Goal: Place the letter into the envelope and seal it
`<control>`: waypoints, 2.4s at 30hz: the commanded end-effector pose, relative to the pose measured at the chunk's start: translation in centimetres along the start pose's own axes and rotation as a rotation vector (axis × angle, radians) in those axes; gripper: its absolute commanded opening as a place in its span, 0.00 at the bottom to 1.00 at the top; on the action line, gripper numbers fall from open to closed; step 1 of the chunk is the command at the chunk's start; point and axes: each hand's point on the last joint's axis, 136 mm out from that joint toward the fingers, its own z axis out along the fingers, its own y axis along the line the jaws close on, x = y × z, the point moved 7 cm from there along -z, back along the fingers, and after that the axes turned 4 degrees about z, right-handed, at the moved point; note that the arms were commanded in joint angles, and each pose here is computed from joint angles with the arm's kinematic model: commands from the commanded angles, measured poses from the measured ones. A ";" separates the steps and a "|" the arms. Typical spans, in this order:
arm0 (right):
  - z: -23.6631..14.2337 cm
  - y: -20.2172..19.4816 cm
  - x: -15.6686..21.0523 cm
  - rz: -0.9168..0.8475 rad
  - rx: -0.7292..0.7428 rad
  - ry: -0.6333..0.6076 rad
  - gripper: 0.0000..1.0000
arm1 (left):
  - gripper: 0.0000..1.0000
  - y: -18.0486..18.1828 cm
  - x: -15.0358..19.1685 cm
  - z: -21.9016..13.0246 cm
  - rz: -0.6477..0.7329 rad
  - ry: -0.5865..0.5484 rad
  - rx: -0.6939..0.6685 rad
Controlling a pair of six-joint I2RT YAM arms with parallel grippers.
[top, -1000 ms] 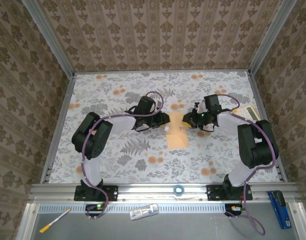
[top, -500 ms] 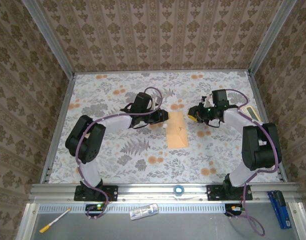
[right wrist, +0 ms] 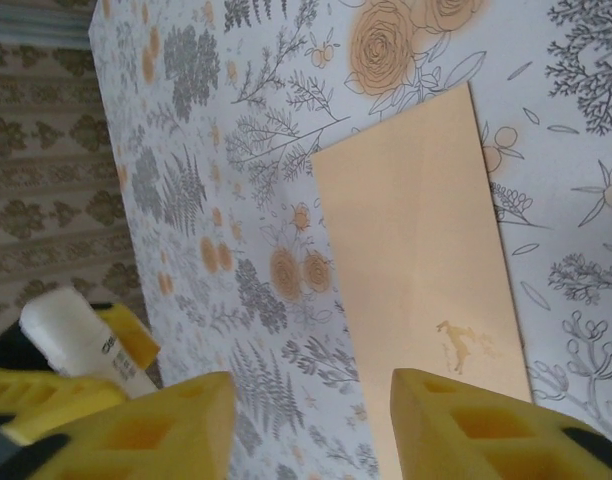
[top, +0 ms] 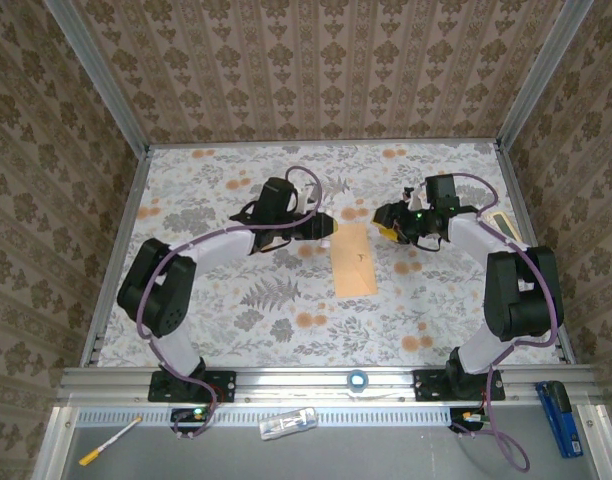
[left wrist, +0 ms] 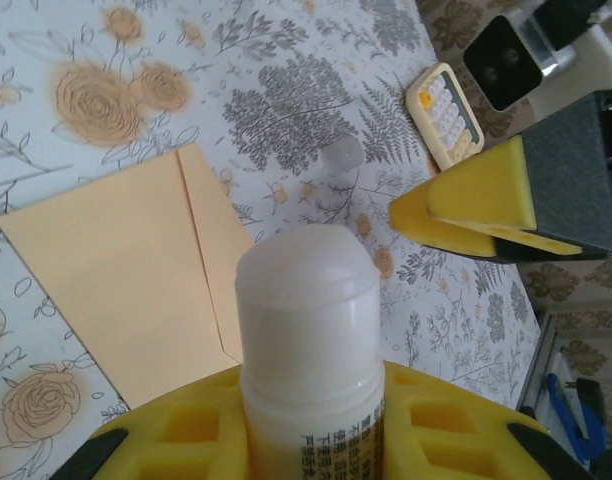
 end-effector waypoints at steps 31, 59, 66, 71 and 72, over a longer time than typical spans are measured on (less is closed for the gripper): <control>-3.6 17.2 3.9 -0.541 -0.588 0.155 0.77 | 0.05 -7.7 -10.4 -7.8 -0.063 -0.354 0.494; -1.5 18.6 3.7 -0.508 -0.616 0.148 0.30 | 0.04 -7.1 -10.3 -7.5 -0.090 -0.381 0.476; -1.4 18.9 4.1 -0.516 -0.530 0.111 0.29 | 0.04 -7.1 -10.0 -7.4 -0.100 -0.390 0.429; -1.1 18.8 4.2 -0.506 -0.458 0.065 0.28 | 0.04 -7.3 -9.6 -6.9 -0.110 -0.391 0.386; -1.0 18.8 4.3 -0.510 -0.443 0.055 0.27 | 0.04 -7.4 -9.6 -6.8 -0.113 -0.392 0.377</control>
